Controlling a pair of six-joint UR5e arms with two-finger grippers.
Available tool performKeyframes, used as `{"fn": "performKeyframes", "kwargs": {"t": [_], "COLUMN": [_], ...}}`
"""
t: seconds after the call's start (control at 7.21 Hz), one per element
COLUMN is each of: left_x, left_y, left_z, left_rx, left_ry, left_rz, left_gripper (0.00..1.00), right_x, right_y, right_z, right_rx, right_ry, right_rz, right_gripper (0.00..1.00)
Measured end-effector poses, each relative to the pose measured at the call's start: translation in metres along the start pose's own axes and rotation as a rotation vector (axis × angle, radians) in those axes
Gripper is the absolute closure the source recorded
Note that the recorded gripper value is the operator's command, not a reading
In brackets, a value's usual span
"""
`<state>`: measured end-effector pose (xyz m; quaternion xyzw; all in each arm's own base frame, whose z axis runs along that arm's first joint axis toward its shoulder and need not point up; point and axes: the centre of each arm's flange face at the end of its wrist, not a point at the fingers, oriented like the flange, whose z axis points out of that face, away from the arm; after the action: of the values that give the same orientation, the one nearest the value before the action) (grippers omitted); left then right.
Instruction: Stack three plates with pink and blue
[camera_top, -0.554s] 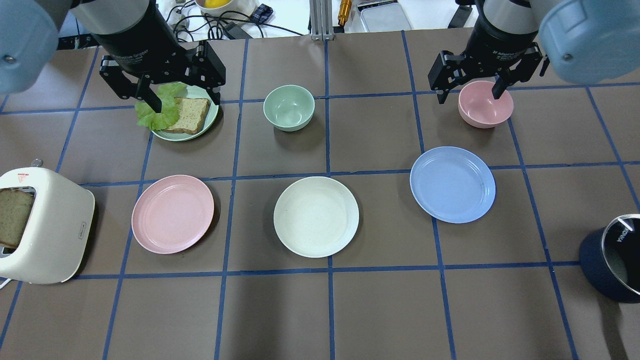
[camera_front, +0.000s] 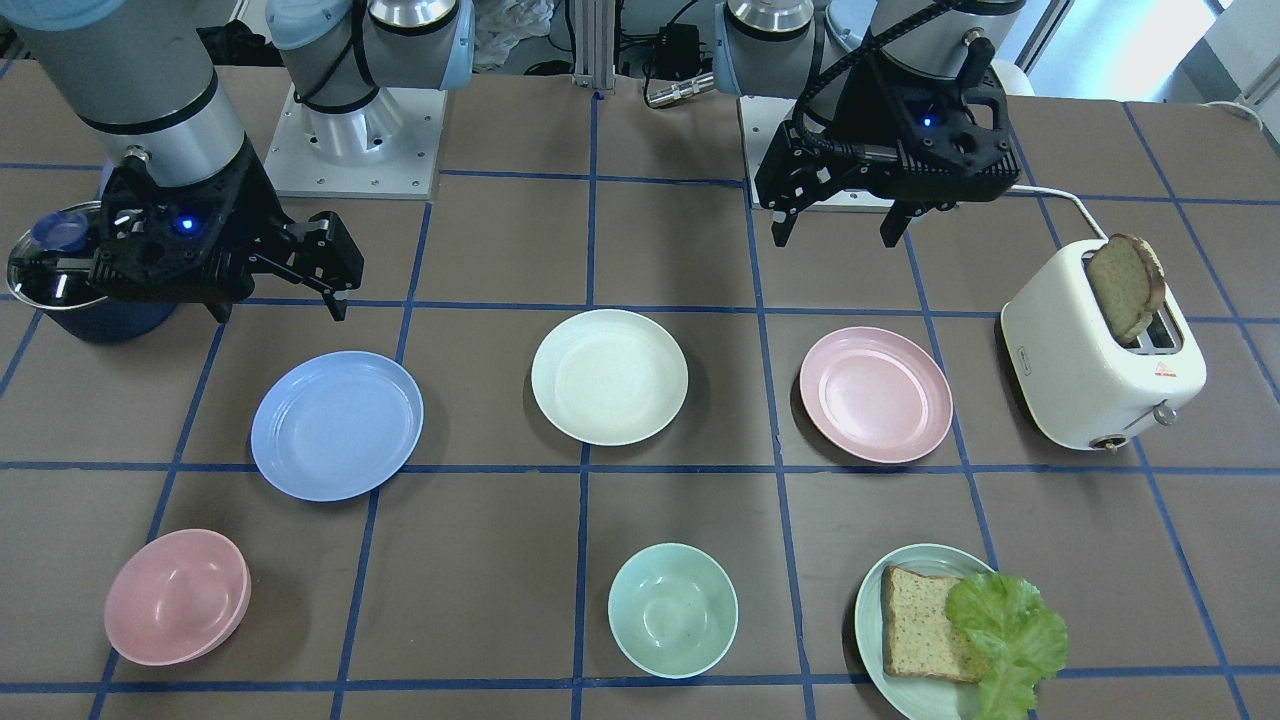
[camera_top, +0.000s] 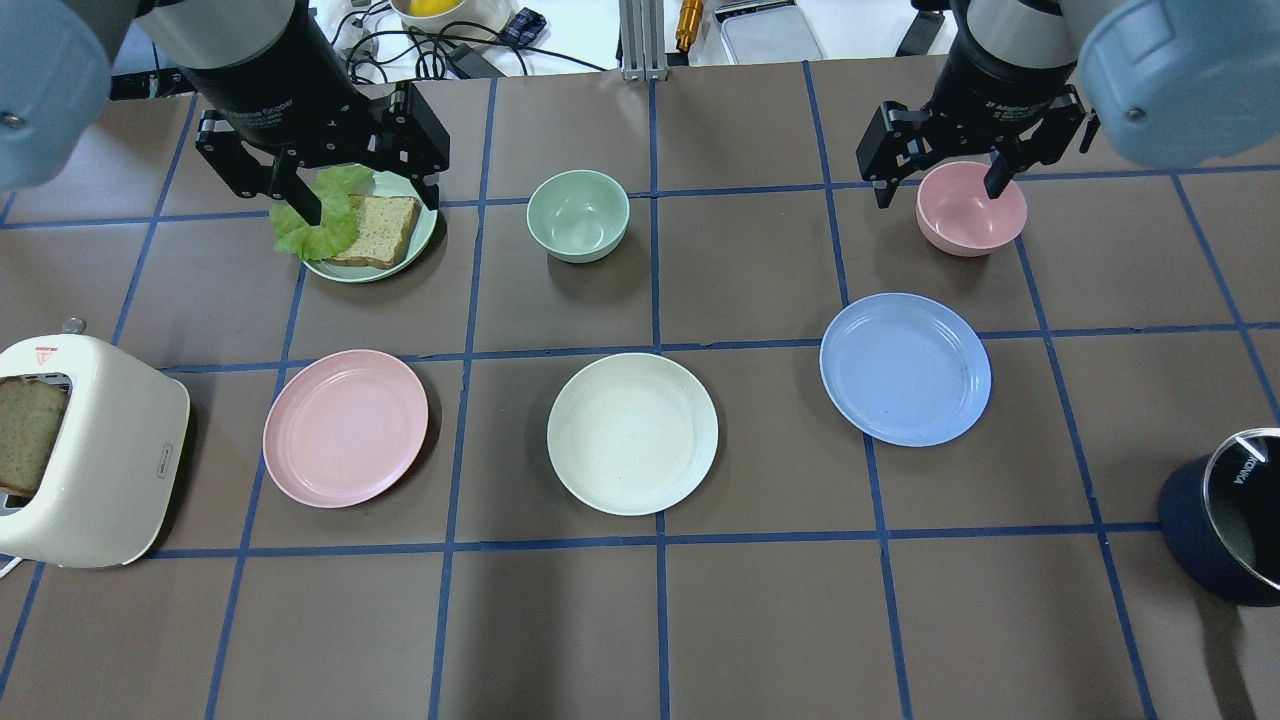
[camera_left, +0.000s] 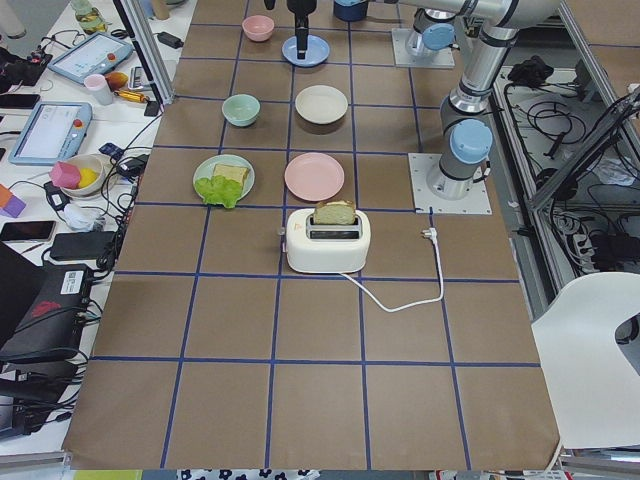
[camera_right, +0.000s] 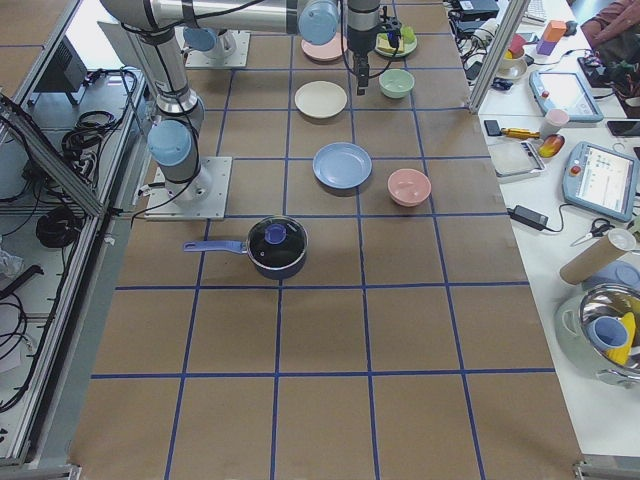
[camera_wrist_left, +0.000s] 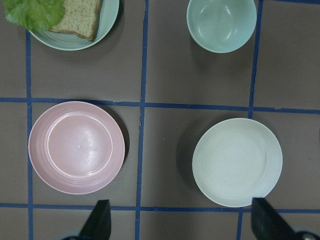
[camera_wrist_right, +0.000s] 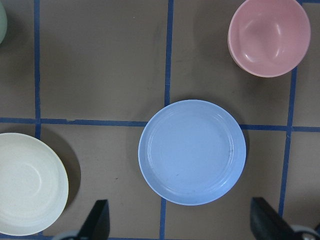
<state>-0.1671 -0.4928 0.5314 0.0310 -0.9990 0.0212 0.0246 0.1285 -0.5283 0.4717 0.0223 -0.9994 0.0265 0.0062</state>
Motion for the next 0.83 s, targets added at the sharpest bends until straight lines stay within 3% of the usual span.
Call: {"fn": "performKeyframes", "kwargs": {"t": [0.83], "left_x": [-0.0004], "left_y": [0.0016], "left_z": [0.0011], "left_rx": [-0.002], "left_ry": [0.0], "left_rz": [0.0], "left_gripper": [0.0], "right_x": [0.0002], "right_y": [-0.0011], "right_z": [-0.0041], "right_rx": [0.01], "right_ry": [0.006], "right_rz": [-0.008], "right_gripper": [0.0]}}
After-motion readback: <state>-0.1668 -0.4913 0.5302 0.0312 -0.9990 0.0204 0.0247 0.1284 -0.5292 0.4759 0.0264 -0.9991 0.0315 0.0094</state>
